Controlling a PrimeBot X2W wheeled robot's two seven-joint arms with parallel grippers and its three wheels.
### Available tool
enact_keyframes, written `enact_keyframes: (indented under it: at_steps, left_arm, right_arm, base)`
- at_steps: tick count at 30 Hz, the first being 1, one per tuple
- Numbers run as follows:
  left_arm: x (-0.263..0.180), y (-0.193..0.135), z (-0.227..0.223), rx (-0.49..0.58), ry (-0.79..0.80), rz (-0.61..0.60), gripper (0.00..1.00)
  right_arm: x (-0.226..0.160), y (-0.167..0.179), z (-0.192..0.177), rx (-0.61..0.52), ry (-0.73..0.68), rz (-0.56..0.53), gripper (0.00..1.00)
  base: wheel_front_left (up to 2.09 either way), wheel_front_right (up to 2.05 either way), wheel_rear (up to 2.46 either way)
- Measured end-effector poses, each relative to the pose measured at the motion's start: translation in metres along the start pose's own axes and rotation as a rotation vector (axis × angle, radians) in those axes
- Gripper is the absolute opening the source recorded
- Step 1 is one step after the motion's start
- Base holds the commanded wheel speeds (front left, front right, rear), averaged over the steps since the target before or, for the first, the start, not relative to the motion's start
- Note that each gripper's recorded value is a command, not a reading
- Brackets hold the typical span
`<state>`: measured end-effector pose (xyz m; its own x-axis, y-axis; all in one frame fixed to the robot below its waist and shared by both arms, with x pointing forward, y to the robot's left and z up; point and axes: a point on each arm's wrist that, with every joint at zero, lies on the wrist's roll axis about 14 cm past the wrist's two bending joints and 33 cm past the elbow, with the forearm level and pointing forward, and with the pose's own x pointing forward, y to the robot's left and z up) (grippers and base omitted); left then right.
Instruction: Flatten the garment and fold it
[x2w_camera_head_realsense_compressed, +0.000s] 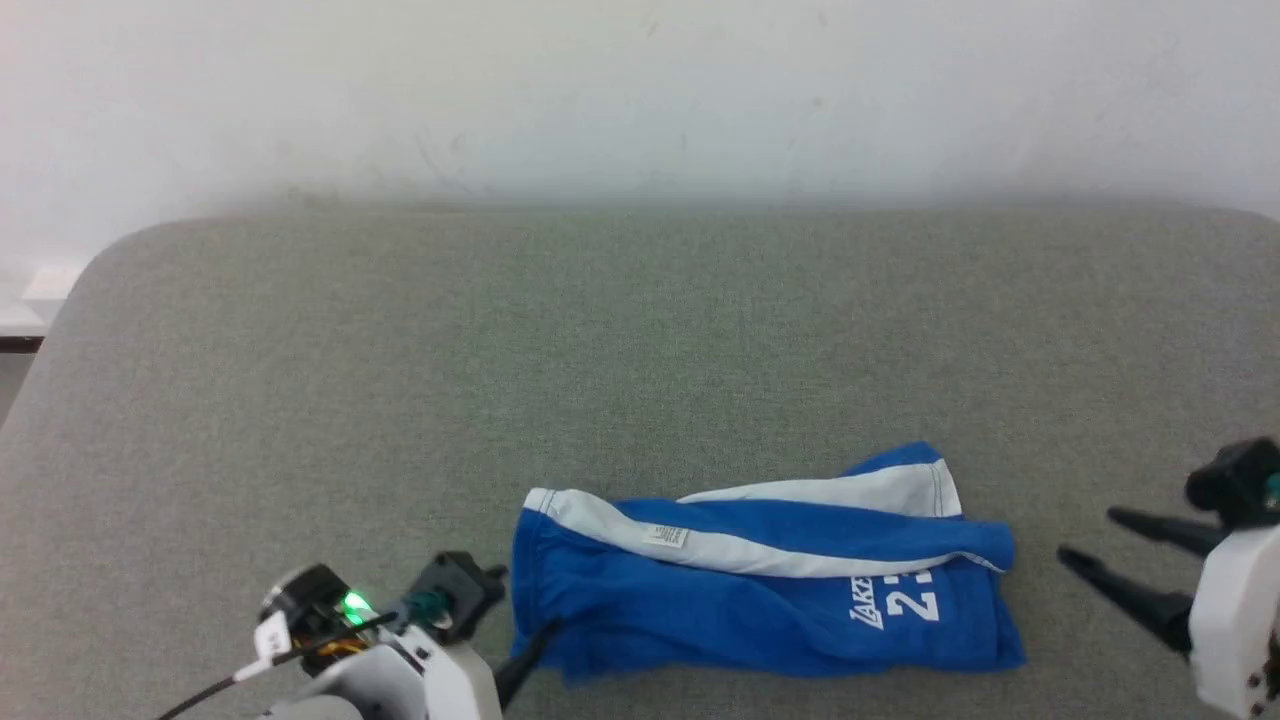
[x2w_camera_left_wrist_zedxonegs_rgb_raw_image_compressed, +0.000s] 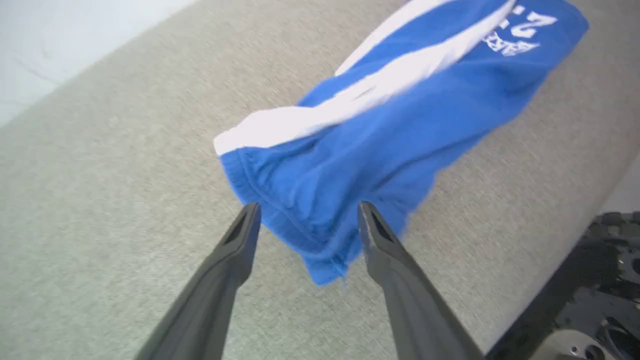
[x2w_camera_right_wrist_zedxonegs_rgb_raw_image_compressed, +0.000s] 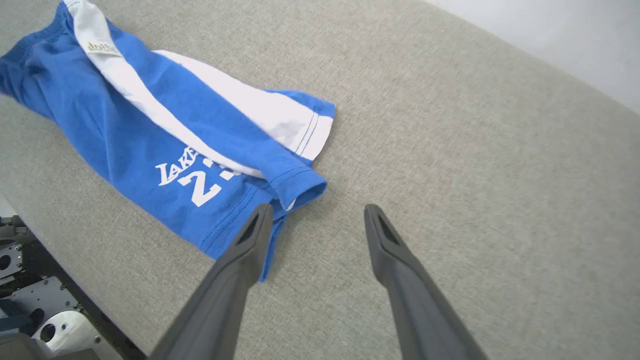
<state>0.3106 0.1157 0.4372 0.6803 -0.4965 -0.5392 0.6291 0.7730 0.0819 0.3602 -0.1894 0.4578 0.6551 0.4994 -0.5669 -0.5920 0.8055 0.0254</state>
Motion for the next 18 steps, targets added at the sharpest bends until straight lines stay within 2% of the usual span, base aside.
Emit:
enact_keyframes:
  at_steps: [4,7,13,18]
  left_arm:
    - [-0.016,0.032,0.038,0.032,-0.171,0.160,1.00]
    - [-0.025,0.056,0.066,0.066,-0.316,0.292,1.00]
    - [-0.042,0.093,0.106,0.090,-0.553,0.547,1.00]
    - [-0.051,0.114,0.113,0.036,-0.616,0.717,1.00]
  right_arm:
    - [-0.014,-0.015,0.038,-0.072,-0.057,-0.043,1.00]
    - [-0.014,-0.018,0.047,-0.087,-0.039,-0.055,1.00]
    - [0.006,-0.012,0.026,-0.025,0.103,-0.035,1.00]
    - [0.034,0.003,0.004,0.073,0.196,0.007,1.00]
  base:
    - [0.00,0.00,0.00]
    - [0.00,0.00,0.00]
    - [0.00,0.00,0.00]
    - [0.00,0.00,0.00]
